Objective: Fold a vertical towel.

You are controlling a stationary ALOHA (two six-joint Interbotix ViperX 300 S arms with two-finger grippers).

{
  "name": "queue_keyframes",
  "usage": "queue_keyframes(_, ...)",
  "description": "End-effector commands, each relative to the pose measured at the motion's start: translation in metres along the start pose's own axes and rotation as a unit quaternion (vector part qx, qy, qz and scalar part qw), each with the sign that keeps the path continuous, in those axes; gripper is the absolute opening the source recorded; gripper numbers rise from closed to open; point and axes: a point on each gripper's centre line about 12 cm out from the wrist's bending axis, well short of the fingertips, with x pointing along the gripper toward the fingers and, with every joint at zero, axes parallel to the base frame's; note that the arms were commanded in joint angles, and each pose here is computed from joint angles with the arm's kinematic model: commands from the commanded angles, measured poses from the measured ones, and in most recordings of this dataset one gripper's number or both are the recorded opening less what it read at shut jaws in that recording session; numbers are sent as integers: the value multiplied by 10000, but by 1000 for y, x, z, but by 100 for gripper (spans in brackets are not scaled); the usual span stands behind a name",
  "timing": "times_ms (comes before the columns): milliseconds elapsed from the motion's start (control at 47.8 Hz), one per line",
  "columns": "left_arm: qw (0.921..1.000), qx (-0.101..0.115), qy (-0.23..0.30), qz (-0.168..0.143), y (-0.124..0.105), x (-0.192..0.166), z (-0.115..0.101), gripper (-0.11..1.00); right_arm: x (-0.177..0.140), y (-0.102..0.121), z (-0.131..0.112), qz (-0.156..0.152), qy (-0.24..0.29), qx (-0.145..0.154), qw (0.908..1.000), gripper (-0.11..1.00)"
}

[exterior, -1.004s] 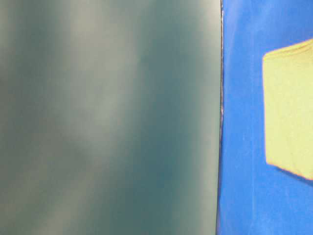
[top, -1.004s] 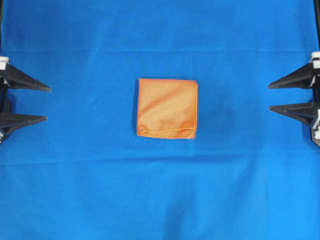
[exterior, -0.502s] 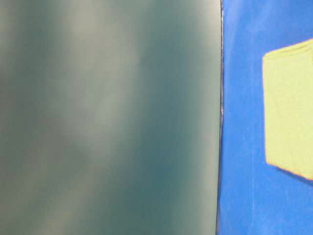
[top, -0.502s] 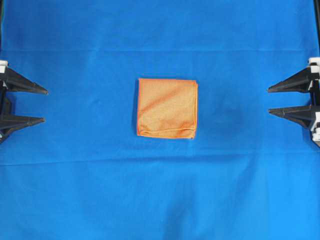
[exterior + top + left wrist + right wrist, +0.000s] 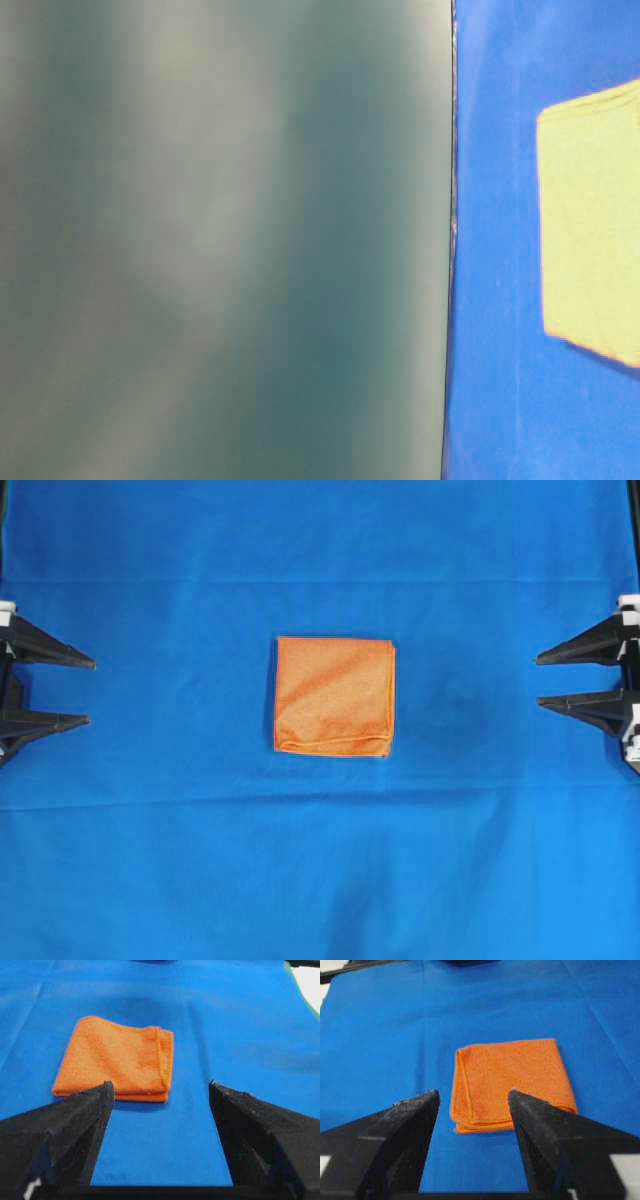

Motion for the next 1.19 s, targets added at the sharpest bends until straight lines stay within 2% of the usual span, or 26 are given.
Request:
queue_keyframes(0, 10000, 10, -45, -18, -1, 1, 4, 73, 1, 1, 5, 2, -62, 24, 10000, 61)
queue_keyframes(1172, 9999, 17, -159, -27, -1, -4, 1, 73, 0, 0, 5, 2, -62, 32, 10000, 61)
